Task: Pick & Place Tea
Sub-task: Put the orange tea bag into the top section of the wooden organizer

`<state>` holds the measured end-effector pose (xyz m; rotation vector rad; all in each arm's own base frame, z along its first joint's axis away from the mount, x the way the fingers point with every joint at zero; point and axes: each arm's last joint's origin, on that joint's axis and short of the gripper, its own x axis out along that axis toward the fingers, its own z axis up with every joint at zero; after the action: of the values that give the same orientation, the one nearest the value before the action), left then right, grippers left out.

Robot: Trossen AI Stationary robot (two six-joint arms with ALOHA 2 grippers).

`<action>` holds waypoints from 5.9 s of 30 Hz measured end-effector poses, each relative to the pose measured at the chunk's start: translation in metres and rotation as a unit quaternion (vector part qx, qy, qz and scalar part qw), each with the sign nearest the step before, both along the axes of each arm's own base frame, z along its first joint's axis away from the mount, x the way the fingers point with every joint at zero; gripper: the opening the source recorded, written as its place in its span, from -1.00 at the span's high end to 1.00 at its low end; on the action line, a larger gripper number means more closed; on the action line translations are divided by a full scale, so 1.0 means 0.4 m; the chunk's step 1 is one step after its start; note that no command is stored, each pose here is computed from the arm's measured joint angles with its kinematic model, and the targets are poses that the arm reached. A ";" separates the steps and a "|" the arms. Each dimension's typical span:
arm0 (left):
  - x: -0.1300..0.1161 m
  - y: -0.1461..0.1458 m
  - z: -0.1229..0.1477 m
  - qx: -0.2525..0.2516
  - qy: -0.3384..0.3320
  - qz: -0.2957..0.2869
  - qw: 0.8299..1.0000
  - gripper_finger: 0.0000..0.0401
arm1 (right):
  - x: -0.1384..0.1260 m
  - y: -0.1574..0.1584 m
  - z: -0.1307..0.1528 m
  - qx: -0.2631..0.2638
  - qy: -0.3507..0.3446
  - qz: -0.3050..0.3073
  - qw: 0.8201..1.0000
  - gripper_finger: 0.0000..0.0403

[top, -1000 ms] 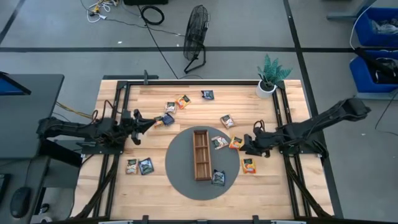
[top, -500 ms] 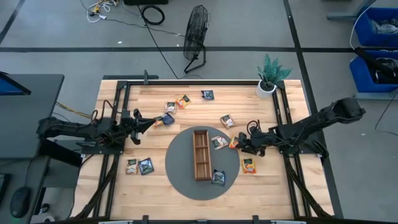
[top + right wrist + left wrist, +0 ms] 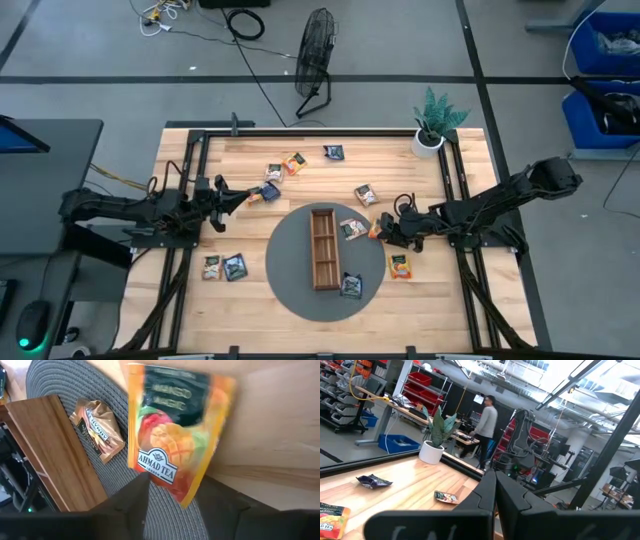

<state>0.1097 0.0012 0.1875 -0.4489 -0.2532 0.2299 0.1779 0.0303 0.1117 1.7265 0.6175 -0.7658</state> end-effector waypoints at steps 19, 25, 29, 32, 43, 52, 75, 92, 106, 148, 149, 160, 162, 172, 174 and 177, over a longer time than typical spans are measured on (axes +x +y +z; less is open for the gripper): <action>-0.008 0.001 0.029 -0.021 -0.069 -0.004 0.997 0.93 | 0.007 -0.002 0.006 -0.041 -0.016 0.017 0.999 0.95; -0.013 0.001 0.042 -0.048 -0.103 -0.011 0.993 0.93 | 0.026 0.000 0.029 -0.076 -0.035 0.035 0.996 0.98; -0.012 0.001 0.039 -0.105 -0.115 -0.028 0.987 0.93 | 0.053 0.001 0.067 -0.121 -0.056 0.045 0.990 0.99; -0.010 0.001 0.034 -0.129 -0.109 -0.033 0.985 0.93 | 0.074 0.003 0.104 -0.157 -0.051 0.065 0.984 0.99; -0.003 -0.001 0.024 -0.192 -0.103 -0.058 0.974 0.67 | 0.135 0.007 0.234 -0.277 -0.047 0.117 0.953 1.00; 0.020 -0.005 0.028 -0.204 -0.070 -0.072 0.974 0.14 | 0.169 0.001 0.319 -0.329 -0.084 0.122 0.933 1.00; 0.194 -0.022 0.181 -0.140 0.014 -0.066 0.988 0.04 | 0.213 -0.005 0.510 -0.438 -0.163 0.098 0.879 1.00; 0.335 0.001 0.251 -0.122 0.033 -0.045 0.991 0.04 | 0.261 0.007 0.512 -0.438 -0.225 0.096 0.865 1.00; 0.431 0.011 0.262 -0.117 0.054 -0.100 0.987 0.04 | 0.305 0.016 0.525 -0.444 -0.221 0.114 0.861 1.00; 0.444 0.046 0.272 -0.109 0.026 -0.133 0.985 0.98 | 0.311 0.006 0.531 -0.437 -0.242 0.134 0.856 0.96; 0.444 0.046 0.273 -0.108 0.025 -0.138 0.984 0.99 | 0.311 0.005 0.531 -0.435 -0.246 0.143 0.855 0.94; 0.444 0.039 0.276 -0.115 0.024 -0.186 0.976 0.99 | 0.297 0.009 0.539 -0.387 -0.287 0.237 0.844 0.58; 0.444 0.037 0.274 -0.114 0.030 -0.200 0.973 0.99 | 0.281 0.008 0.545 -0.369 -0.293 0.273 0.839 0.52; 0.443 0.027 0.252 -0.130 0.085 -0.283 0.946 1.00 | 0.163 -0.026 0.577 -0.285 -0.274 0.369 0.841 0.38; 0.442 0.025 0.245 -0.137 0.101 -0.299 0.939 1.00 | 0.150 -0.037 0.585 -0.288 -0.275 0.363 0.843 0.38; 0.440 0.022 0.240 -0.145 0.115 -0.320 0.929 1.00 | 0.146 -0.053 0.599 -0.293 -0.296 0.355 0.837 0.38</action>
<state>0.2859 0.0098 0.2834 -0.7675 0.1677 -0.3262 0.2364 0.0089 0.3514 0.9491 0.4618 0.1328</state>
